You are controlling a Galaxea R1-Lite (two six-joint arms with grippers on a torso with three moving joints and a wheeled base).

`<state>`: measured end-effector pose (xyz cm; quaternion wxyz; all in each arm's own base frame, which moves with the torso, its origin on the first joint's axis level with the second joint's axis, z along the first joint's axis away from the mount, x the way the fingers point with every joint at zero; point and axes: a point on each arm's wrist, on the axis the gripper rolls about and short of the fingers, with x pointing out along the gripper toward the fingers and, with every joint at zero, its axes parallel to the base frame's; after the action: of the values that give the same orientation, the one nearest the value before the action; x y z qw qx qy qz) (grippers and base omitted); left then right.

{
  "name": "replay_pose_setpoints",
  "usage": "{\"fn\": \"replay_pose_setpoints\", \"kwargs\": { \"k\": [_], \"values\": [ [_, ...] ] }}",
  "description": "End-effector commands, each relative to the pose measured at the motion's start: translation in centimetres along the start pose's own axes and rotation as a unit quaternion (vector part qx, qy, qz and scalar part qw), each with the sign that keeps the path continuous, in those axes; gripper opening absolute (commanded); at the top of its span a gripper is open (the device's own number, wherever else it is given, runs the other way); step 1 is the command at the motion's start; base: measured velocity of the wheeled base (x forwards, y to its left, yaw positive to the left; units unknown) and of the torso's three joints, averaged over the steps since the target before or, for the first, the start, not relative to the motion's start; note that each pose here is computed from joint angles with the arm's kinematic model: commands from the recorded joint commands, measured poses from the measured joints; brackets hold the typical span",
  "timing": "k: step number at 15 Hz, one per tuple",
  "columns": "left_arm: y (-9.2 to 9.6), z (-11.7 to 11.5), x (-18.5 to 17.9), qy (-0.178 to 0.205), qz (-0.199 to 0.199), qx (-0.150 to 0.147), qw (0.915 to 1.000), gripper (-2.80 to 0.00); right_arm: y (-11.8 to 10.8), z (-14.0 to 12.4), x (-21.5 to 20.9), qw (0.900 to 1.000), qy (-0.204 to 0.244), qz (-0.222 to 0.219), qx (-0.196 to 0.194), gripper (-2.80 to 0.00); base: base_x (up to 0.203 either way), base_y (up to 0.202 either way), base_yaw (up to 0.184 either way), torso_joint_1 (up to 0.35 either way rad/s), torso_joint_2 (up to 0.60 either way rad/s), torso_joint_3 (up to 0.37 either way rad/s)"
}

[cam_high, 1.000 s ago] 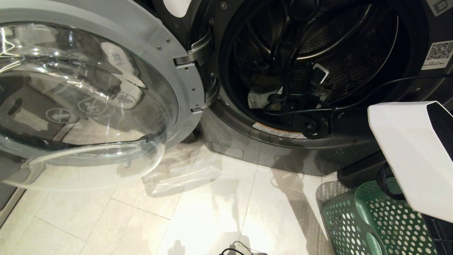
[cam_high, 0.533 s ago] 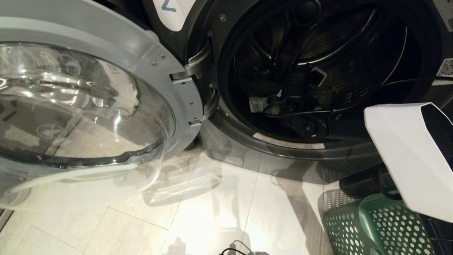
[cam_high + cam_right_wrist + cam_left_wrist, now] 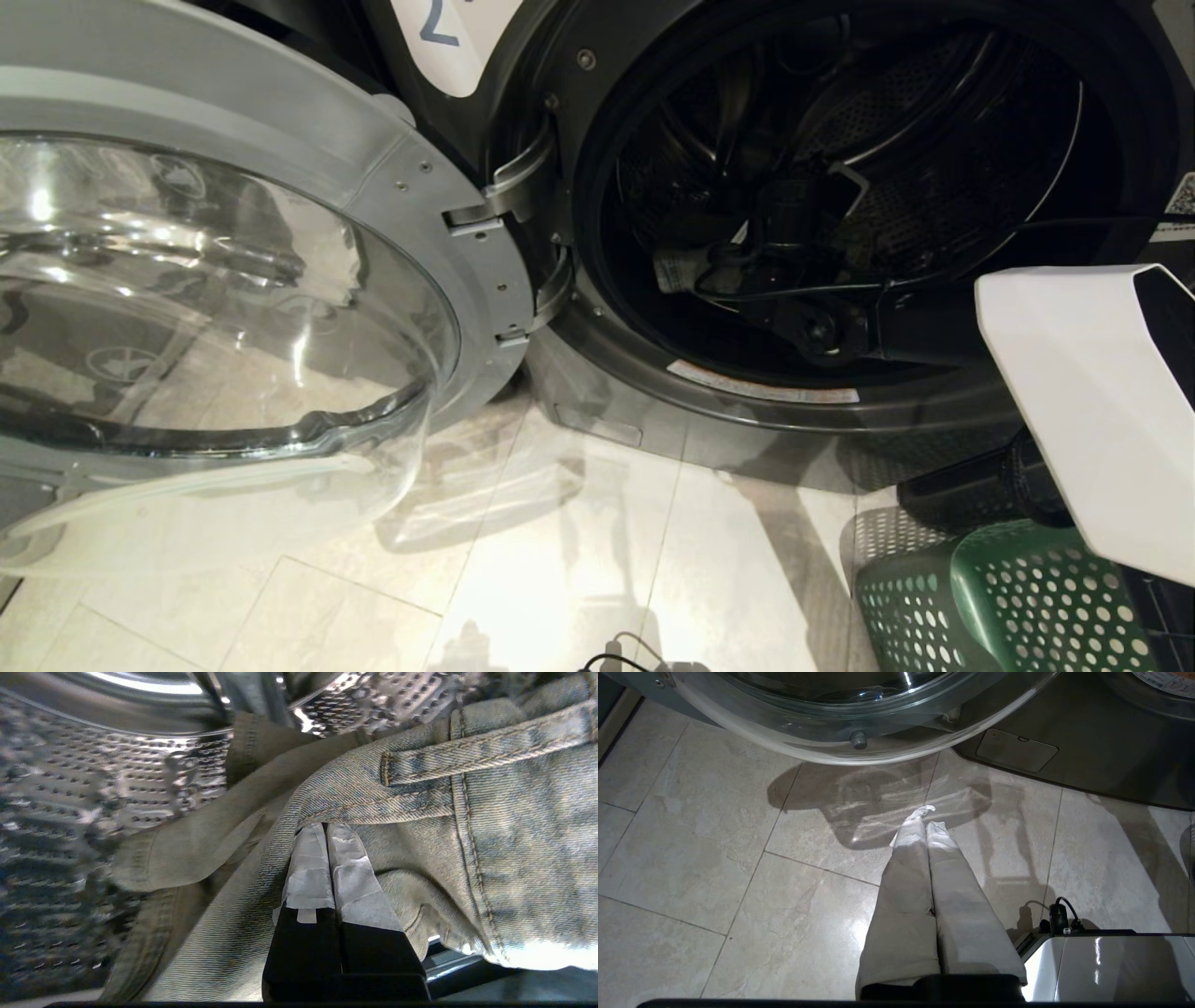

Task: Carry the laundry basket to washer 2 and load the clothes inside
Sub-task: Close the washing machine door with the left hand

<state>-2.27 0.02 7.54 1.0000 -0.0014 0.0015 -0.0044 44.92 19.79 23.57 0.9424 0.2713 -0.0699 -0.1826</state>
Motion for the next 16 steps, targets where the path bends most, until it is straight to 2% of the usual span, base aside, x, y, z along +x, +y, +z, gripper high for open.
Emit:
{"fn": "replay_pose_setpoints", "kwargs": {
  "k": [1, 4, 8, 11, 15, 16],
  "values": [
    [0.0, 0.0, 0.0, 0.001, 0.000, 0.000, 1.0000, -2.80, 0.0, 0.1, 0.0, 1.000, -0.002, 0.000, 0.003, -2.80, 0.000, 0.000, 0.000, 0.000, 0.00, 0.000],
    [0.0, 0.0, 0.0, 0.001, 0.000, 0.000, 1.0000, -2.80, -0.3, -0.9, 0.7, 1.000, -0.007, 0.001, 0.011, -2.80, 0.000, 0.000, 0.000, 0.000, 0.00, 0.000],
    [0.0, 0.0, 0.0, 0.001, 0.000, 0.000, 1.0000, -2.80, 0.2, -0.5, 0.8, 0.997, -0.032, 0.050, 0.047, -2.80, 0.000, 0.000, 0.000, 0.000, 0.00, 0.000],
    [0.0, 0.0, 0.0, 0.000, 0.000, 0.000, 1.0000, -2.80, 0.6, 0.1, 0.8, 0.993, -0.073, 0.089, 0.032, -2.80, 0.000, 0.000, 0.000, 0.000, 0.00, 0.000],
    [0.0, 0.0, 0.0, 0.001, 0.000, 0.000, 1.0000, -2.80, 1.0, -0.1, 0.4, 0.973, -0.166, 0.158, -0.019, -2.80, 0.000, 0.000, 0.000, 0.000, 0.00, 0.000],
    [0.0, 0.0, 0.0, 0.000, 0.000, 0.000, 1.0000, -2.80, 1.2, 0.0, 0.1, 0.970, -0.175, 0.168, -0.021, -2.80, 0.000, 0.000, 0.000, 0.000, 0.00, 0.000]
  ]
}}
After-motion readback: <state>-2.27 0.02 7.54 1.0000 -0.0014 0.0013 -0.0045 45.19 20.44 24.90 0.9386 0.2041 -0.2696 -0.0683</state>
